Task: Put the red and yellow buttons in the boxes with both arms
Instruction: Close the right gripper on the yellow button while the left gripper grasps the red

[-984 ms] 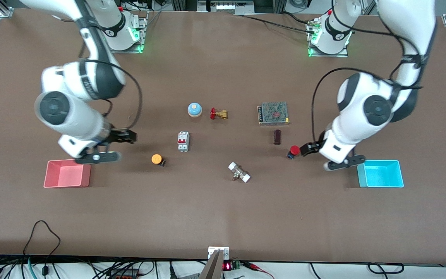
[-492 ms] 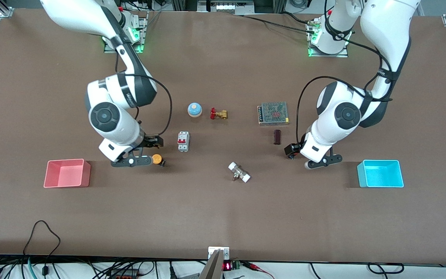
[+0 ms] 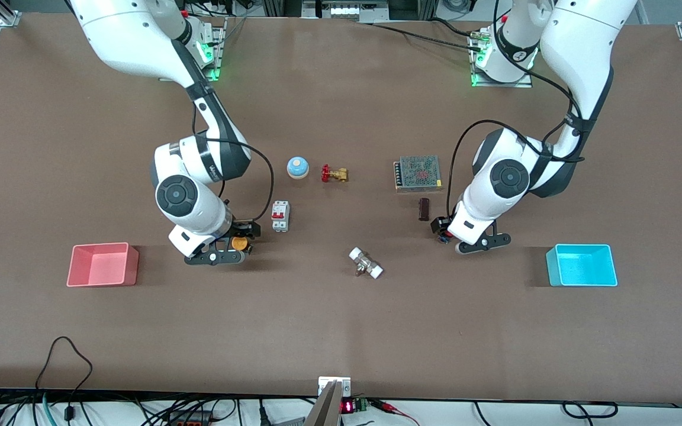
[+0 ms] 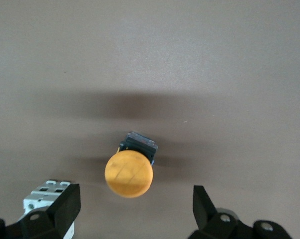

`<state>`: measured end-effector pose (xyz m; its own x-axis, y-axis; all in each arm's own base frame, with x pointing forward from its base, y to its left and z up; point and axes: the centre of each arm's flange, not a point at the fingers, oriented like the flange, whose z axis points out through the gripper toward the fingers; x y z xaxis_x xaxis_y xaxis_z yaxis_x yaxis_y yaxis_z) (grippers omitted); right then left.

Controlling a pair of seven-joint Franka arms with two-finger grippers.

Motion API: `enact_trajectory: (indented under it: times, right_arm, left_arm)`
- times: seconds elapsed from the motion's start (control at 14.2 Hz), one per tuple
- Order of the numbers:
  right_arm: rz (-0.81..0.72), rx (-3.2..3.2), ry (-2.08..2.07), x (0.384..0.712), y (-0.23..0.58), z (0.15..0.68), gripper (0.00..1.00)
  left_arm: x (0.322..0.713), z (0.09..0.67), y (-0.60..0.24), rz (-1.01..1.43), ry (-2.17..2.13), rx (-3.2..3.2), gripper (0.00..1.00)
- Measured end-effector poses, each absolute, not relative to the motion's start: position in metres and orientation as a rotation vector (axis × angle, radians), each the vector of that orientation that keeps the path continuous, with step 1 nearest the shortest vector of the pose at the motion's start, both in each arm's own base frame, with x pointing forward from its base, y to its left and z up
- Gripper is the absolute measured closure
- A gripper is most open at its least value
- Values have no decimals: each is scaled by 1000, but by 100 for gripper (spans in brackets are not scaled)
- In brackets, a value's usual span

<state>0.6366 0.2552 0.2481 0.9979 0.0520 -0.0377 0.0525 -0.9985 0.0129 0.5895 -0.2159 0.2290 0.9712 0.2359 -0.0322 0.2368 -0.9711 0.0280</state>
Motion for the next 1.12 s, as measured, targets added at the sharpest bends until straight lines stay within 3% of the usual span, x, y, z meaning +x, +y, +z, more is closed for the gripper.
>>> enact_trajectory:
  times: [0.14, 0.21, 0.35, 0.42, 0.56, 0.91, 1.05, 1.12]
  right_arm:
    - [-59, 3124, 79, 637, 254, 241, 0]
    - [-61, 3123, 76, 638, 254, 238, 0]
    - [-60, 3123, 76, 638, 254, 235, 0]
    - [-58, 3123, 77, 638, 254, 234, 0]
    - [-57, 3123, 76, 638, 254, 232, 3]
    - [-32, 3127, 73, 642, 254, 228, 7]
    - [-26, 3128, 72, 644, 254, 228, 12]
    - [-25, 3128, 72, 644, 255, 228, 19]
  left_arm:
    - [590, 228, -216, -42, 371, 3087, 32]
    - [590, 228, -216, -39, 372, 3086, 32]
    - [590, 229, -216, -35, 377, 3084, 47]
    - [590, 229, -216, -34, 387, 3083, 47]
    - [591, 229, -217, -31, 394, 3081, 59]
    - [600, 245, -211, 14, 419, 3071, 59]
    - [611, 269, -192, 38, 439, 3078, 59]
    - [618, 283, -177, 37, 439, 3087, 59]
